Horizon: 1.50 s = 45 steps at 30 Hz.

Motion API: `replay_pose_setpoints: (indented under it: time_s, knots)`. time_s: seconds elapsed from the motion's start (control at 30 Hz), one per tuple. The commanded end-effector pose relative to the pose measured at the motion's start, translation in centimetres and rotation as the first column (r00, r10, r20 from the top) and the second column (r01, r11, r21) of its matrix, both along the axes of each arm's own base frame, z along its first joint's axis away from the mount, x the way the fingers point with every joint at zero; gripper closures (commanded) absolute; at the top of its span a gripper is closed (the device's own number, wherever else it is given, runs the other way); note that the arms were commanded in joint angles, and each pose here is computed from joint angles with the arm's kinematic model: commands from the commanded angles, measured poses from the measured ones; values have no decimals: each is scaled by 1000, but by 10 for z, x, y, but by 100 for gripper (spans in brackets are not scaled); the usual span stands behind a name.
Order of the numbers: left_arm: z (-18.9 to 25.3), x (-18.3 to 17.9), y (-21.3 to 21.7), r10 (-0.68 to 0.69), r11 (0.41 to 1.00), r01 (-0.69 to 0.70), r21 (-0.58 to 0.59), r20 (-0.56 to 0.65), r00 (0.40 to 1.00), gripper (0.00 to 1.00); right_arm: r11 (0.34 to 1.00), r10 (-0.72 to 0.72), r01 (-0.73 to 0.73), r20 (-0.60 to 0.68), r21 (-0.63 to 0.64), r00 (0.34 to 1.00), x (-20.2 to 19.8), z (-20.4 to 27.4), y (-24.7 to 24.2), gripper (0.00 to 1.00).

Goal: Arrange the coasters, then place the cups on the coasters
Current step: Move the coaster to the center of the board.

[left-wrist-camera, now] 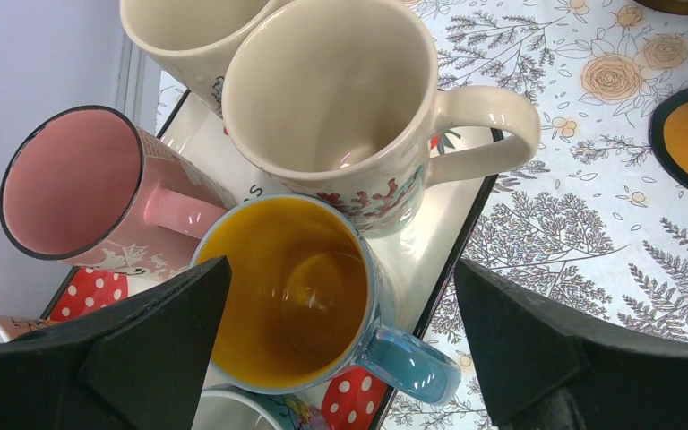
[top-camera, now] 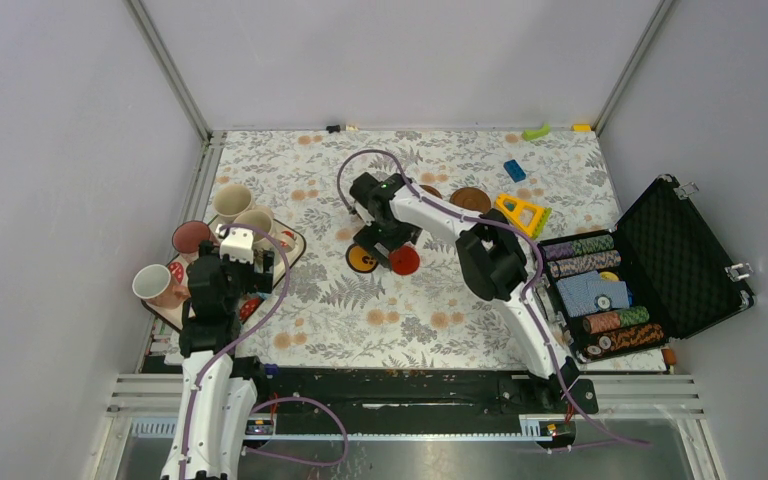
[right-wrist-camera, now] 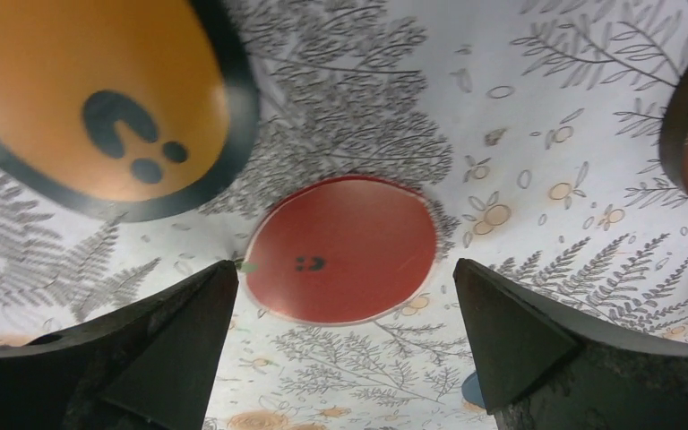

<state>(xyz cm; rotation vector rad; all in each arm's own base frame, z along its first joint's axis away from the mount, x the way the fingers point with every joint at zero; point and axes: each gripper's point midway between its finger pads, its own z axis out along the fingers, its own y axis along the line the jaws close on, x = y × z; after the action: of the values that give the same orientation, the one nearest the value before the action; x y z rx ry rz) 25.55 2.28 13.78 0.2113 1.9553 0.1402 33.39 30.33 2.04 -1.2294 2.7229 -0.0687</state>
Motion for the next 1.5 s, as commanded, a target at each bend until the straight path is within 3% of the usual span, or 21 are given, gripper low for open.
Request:
replay_pose_setpoints:
  time_s: [0.0, 0.2, 0.6, 0.97, 1.47]
  knots:
    - [19, 9, 5, 19, 1000, -19, 12, 73, 997, 1, 997, -81, 82, 23, -4, 996, 19, -1, -10, 0]
    - [18, 9, 4, 12, 1000, -13, 11, 71, 997, 1, 995, -90, 93, -95, 24, 991, 11, -9, -10, 0]
    - [20, 8, 4, 15, 1000, -16, 11, 74, 997, 1, 994, -108, 108, -40, 4, 993, 19, -4, -22, 0]
    - [20, 8, 5, 18, 1000, -19, 12, 77, 997, 1, 993, -72, 87, -190, 74, 979, -2, -8, -9, 12]
    - [20, 8, 3, 10, 1000, -11, 10, 74, 997, 1, 991, -104, 120, -225, 56, 969, -19, 5, -44, 20]
